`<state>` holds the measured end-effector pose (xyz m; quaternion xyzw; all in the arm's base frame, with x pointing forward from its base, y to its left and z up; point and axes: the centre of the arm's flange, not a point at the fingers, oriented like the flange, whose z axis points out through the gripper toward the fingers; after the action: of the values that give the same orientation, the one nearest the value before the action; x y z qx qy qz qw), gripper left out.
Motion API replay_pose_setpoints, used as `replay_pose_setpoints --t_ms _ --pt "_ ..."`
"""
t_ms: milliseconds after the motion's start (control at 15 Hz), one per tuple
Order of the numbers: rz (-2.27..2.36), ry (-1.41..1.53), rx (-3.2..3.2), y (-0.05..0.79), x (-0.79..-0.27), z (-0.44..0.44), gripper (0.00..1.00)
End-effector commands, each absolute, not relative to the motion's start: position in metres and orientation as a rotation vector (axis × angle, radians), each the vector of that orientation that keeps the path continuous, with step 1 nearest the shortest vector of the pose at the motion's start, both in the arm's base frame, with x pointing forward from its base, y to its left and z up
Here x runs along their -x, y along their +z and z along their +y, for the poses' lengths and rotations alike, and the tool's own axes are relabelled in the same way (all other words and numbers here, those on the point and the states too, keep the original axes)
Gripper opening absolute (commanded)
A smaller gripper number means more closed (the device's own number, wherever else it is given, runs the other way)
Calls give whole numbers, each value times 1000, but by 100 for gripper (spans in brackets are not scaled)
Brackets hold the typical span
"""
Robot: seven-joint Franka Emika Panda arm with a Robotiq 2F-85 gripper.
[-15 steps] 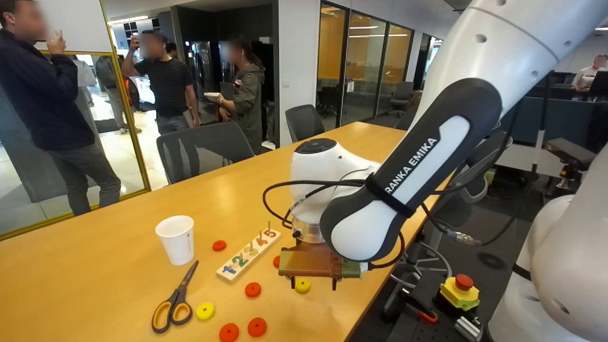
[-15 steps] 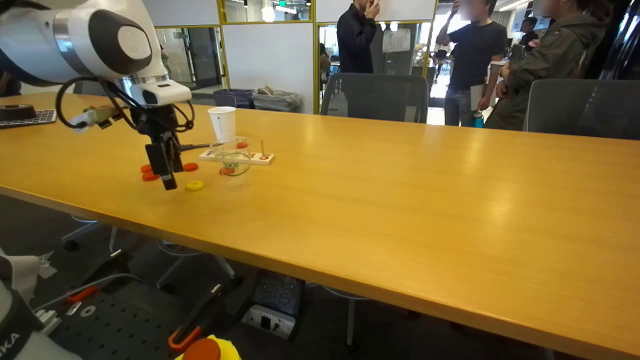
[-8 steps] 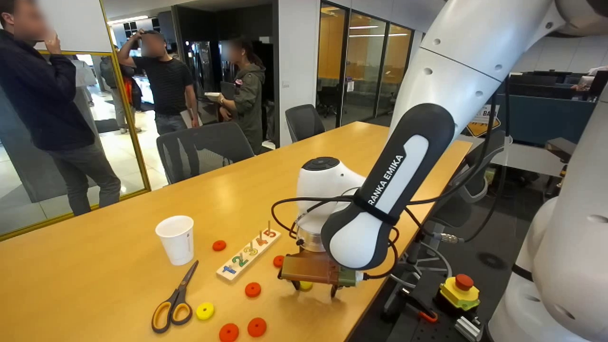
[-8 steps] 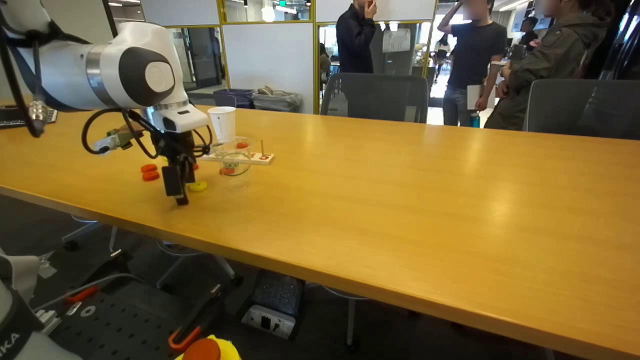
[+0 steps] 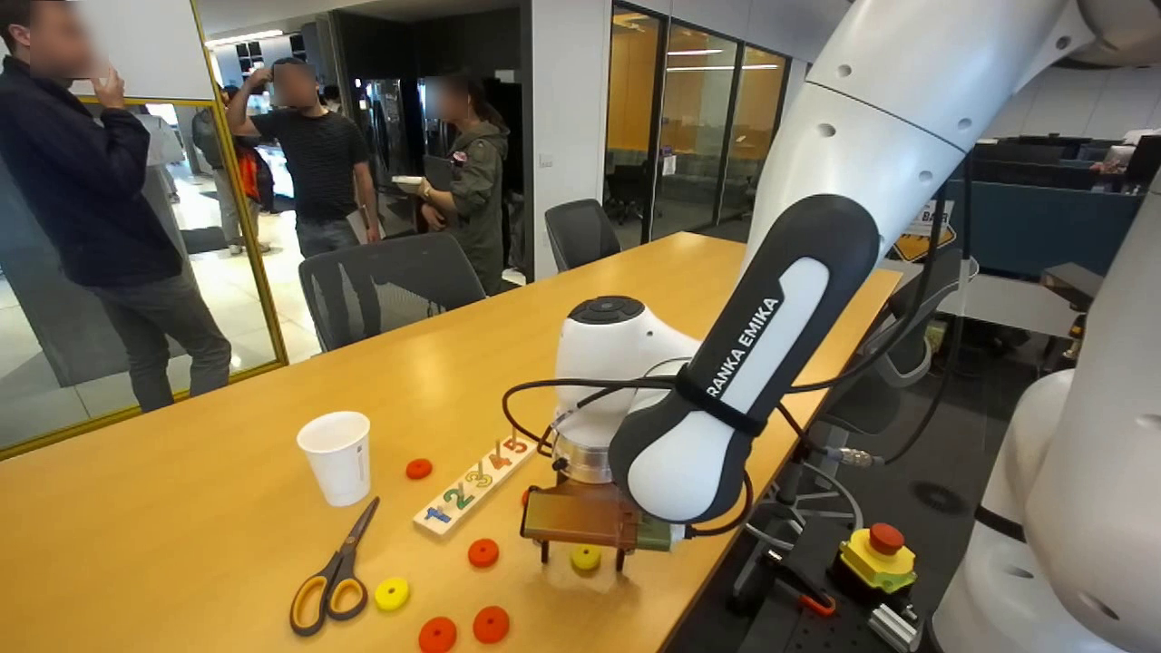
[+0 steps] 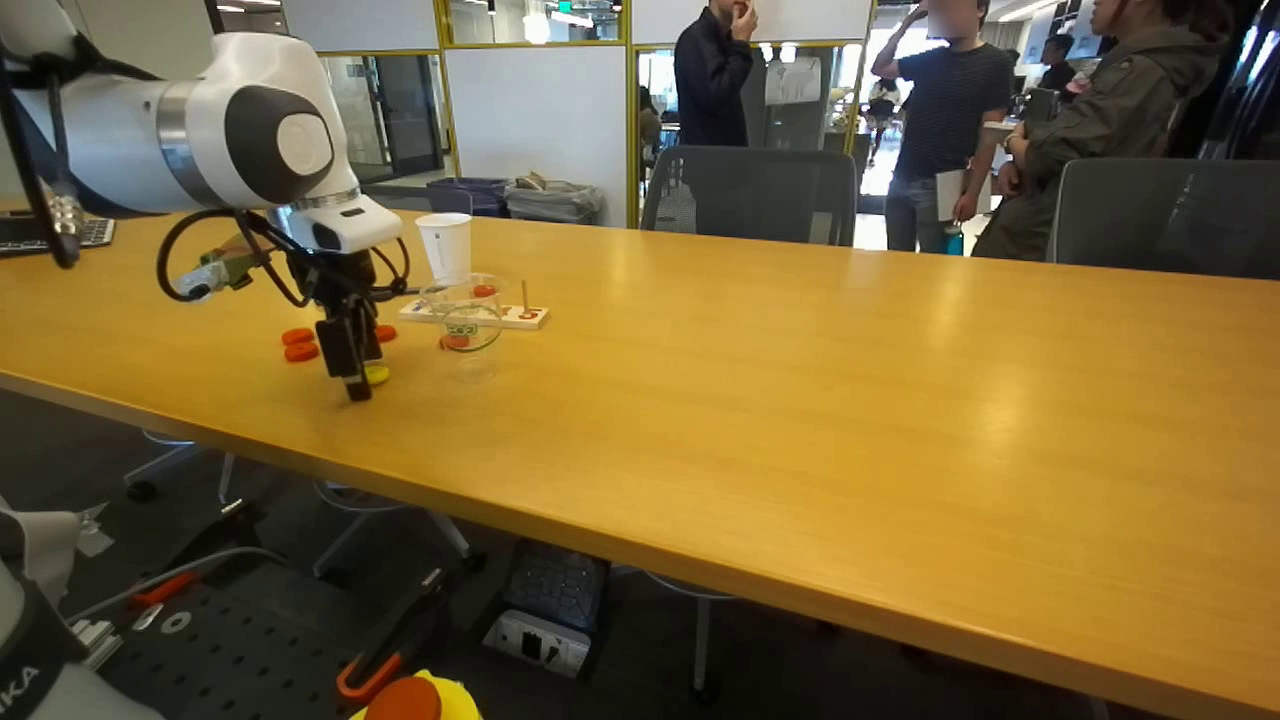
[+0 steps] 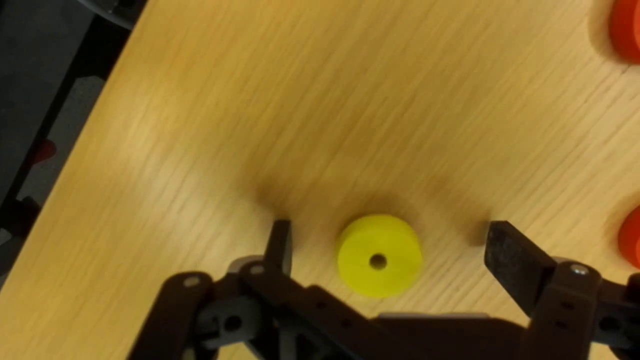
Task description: Put the yellow discs in the clear cup and the orange discs into the white cup
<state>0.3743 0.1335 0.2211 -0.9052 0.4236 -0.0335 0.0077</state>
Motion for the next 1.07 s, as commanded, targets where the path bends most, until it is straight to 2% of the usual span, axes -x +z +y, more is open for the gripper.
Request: replay_pose_setpoints --t_ms 0,1000 --pt "1299 -163 2824 228 -361 138 100" --pt "1265 -186 2868 226 -373 133 100"
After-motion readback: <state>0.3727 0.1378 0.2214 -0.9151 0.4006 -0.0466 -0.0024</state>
